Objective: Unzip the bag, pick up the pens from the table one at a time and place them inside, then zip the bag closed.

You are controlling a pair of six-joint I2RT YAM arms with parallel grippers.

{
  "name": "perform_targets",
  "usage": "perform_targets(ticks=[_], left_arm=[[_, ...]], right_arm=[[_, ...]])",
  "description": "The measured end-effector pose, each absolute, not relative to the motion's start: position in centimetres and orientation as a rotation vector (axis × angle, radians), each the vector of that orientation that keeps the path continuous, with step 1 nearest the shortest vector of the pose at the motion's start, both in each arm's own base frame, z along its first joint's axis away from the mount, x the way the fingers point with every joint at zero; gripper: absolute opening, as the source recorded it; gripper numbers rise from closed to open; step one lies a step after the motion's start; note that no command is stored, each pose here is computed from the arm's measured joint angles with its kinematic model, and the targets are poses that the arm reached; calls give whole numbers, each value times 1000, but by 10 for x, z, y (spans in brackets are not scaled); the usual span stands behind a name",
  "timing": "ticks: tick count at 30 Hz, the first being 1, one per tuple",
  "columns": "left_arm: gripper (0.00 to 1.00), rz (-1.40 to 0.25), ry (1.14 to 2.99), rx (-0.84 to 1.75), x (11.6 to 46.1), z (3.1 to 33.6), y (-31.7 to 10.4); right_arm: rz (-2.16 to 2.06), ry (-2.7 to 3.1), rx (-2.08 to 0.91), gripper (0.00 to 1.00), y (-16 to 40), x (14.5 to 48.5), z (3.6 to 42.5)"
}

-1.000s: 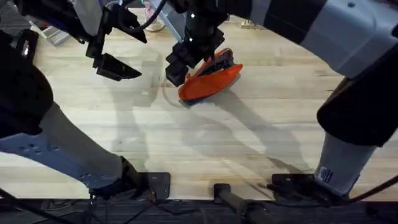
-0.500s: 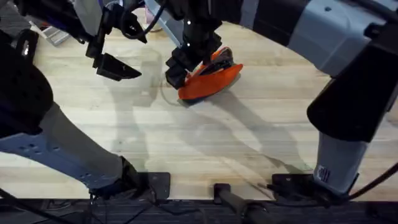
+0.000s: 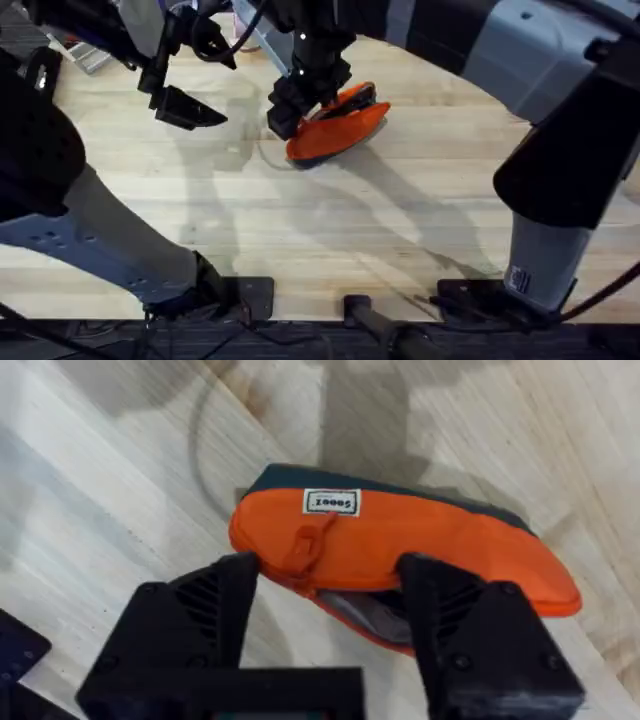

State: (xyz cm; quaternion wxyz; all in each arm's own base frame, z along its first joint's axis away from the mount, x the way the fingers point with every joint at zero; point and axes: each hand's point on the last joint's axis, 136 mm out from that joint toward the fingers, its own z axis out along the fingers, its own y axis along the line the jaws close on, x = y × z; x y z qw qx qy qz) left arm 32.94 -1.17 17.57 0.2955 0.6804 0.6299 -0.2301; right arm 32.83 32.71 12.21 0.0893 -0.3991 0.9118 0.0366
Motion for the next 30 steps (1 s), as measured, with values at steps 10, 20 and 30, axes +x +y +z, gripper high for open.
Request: perform_targets(ticks=[10, 20, 30], left_arm=[[993, -612, 1676, 1810, 329, 176, -12], [994, -612, 1676, 1810, 329, 176, -12], [993, -612, 1676, 1810, 329, 176, -12]], right_arm=[[119, 2723, -1172, 470, 328, 327, 121], [152, 2724, -1189, 35, 334, 323, 120], [135, 2727, -1180, 30, 332, 324, 121]])
